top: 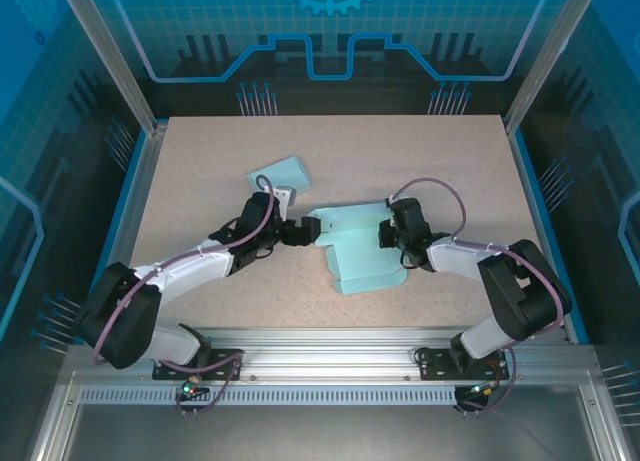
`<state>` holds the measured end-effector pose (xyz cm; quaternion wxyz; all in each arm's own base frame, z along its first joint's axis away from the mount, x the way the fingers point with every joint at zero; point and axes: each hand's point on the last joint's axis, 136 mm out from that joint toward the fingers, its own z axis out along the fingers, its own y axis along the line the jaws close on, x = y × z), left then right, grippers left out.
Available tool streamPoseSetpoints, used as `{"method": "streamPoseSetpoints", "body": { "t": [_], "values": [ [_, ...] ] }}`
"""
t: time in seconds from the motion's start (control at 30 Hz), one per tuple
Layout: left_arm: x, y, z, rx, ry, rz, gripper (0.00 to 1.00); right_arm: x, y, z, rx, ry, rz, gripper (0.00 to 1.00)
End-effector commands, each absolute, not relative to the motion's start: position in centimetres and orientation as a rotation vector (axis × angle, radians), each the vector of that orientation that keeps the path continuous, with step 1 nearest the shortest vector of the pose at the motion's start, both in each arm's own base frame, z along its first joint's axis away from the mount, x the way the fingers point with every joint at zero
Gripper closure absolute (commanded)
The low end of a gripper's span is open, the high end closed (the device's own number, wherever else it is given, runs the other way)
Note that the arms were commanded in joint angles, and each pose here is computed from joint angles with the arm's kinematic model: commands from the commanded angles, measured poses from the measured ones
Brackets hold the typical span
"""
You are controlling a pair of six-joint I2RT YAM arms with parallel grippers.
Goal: Fold the paper box
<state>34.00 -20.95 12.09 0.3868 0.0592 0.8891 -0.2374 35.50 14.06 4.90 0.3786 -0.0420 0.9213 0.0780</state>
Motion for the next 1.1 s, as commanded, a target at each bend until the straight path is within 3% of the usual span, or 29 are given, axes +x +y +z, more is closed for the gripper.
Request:
{"method": "streamPoseSetpoints", "body": {
  "t": [0.0,0.47,0.8,1.07],
  "values": [
    [35.4,-21.2,13.2,0.12,2.224,-0.61,0.01,36.3,14.1,5.3,-0.075,2.331,0.22,1.0],
    [38.9,-22.3,11.3,0.088,2.241,-0.549,0.01,36.1,14.5,5.4,-0.054,2.334,0.257,1.0],
    [38.8,-24.5,9.1,0.077,2.246,-0.627,0.01,35.2,15.2,6.0,0.047,2.338,0.285,1.0],
    [39.7,-25.0,10.2,-0.012,2.175,-0.666,0.01,34.2,15.5,6.0,0.097,2.332,0.19,1.0]
  ]
}}
